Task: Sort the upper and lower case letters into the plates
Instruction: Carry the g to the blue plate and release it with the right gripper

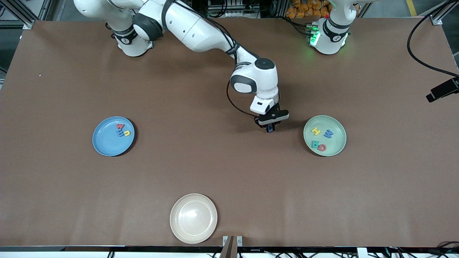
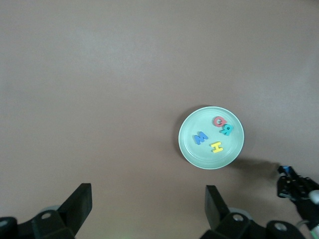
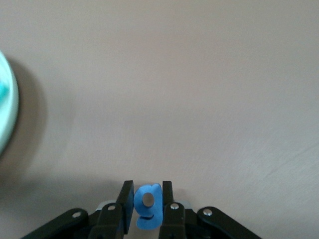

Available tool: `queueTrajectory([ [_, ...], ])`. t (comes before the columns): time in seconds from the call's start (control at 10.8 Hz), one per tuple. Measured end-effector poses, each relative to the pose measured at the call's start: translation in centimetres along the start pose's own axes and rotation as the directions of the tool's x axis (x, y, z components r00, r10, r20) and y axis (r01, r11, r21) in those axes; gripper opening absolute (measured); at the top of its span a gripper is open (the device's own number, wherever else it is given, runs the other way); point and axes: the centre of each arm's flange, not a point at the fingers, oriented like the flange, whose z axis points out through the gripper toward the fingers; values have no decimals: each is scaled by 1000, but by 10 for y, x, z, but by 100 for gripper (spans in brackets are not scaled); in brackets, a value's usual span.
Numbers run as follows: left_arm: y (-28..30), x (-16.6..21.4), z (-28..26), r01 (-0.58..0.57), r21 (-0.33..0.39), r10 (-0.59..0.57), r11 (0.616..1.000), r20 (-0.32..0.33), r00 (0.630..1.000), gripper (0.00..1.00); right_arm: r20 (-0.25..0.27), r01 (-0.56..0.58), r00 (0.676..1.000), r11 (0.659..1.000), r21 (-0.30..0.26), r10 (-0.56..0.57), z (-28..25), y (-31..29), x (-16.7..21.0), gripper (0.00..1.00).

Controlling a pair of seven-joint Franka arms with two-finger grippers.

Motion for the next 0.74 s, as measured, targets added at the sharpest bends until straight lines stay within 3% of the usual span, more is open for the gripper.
queueTrajectory([
  [0.28, 1, 1, 2, 13, 1, -13, 1000, 3, 1000, 100, -1, -56, 998, 998, 24, 56, -52, 26, 60, 27],
  [0.74, -5, 5, 7, 3, 4, -3, 1000, 12, 1000, 100, 77, -92, 993, 995, 41, 89, -153, 95, 113, 27],
])
